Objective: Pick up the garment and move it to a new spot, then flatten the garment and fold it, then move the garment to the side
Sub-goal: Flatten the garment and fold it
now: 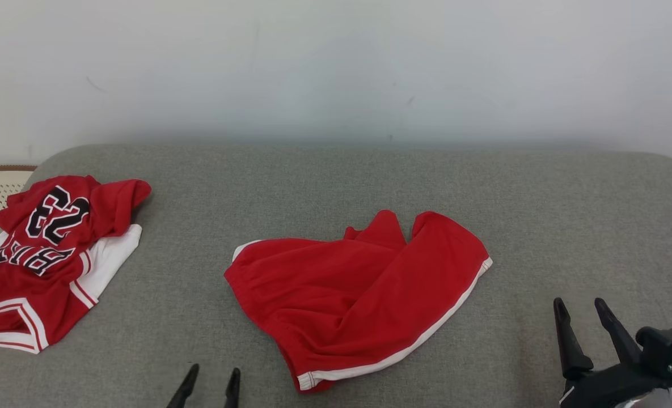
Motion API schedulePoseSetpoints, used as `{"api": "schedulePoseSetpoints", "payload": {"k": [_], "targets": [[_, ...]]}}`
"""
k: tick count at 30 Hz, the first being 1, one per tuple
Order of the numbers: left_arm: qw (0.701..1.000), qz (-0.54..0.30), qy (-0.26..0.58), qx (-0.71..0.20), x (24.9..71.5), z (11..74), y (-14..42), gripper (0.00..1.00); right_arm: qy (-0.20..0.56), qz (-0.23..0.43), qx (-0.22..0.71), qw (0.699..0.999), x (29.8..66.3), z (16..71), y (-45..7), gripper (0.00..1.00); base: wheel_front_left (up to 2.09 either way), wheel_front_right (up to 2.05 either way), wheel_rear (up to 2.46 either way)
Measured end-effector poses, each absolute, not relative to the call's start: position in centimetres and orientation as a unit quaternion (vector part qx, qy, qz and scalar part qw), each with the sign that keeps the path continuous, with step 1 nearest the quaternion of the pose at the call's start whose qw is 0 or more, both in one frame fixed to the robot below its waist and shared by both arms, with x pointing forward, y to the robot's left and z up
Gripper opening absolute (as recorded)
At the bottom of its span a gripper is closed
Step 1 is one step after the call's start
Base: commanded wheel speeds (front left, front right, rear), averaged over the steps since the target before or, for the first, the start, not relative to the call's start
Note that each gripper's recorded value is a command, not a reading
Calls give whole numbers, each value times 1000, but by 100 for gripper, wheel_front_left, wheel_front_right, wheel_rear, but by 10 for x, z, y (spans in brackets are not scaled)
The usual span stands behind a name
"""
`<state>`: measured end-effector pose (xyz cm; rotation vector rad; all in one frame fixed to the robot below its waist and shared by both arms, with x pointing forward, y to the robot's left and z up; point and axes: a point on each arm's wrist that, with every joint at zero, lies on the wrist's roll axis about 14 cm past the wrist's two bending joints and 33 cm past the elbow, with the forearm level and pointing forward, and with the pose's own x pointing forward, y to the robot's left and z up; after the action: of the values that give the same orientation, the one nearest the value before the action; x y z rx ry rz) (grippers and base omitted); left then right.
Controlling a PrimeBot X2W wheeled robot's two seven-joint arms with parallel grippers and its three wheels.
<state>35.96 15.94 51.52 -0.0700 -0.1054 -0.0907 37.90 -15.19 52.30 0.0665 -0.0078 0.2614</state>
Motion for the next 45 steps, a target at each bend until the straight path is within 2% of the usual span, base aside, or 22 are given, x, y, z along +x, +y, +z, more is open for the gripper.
{"api": "schedulePoseSetpoints", "payload": {"k": [16, 25, 39, 40, 41, 42, 45], "targets": [[979, -190, 19, -65, 379, 477, 68, 100, 119, 188, -20, 975, 447, 462, -131, 100, 0, 0, 0], [974, -213, 57, -60, 386, 453, 52, 100, 157, 200, -43, 966, 479, 437, -125, 100, 0, 0, 0], [971, -222, 66, -55, 388, 447, 47, 100, 202, 210, -68, 954, 505, 413, -115, 100, 0, 0, 0], [971, -222, 65, -55, 389, 447, 47, 98, 205, 210, -67, 954, 505, 411, -114, 83, 0, 0, 0], [971, -223, 65, -57, 389, 448, 46, 16, 205, 211, -66, 954, 506, 411, -113, 28, 0, 0, 0], [971, -223, 65, -59, 389, 448, 46, 0, 205, 212, -66, 953, 507, 410, -112, 0, 0, 0, 0], [971, -224, 66, -59, 389, 448, 45, 0, 205, 215, -66, 953, 508, 409, -109, 0, 0, 0, 0]]}}
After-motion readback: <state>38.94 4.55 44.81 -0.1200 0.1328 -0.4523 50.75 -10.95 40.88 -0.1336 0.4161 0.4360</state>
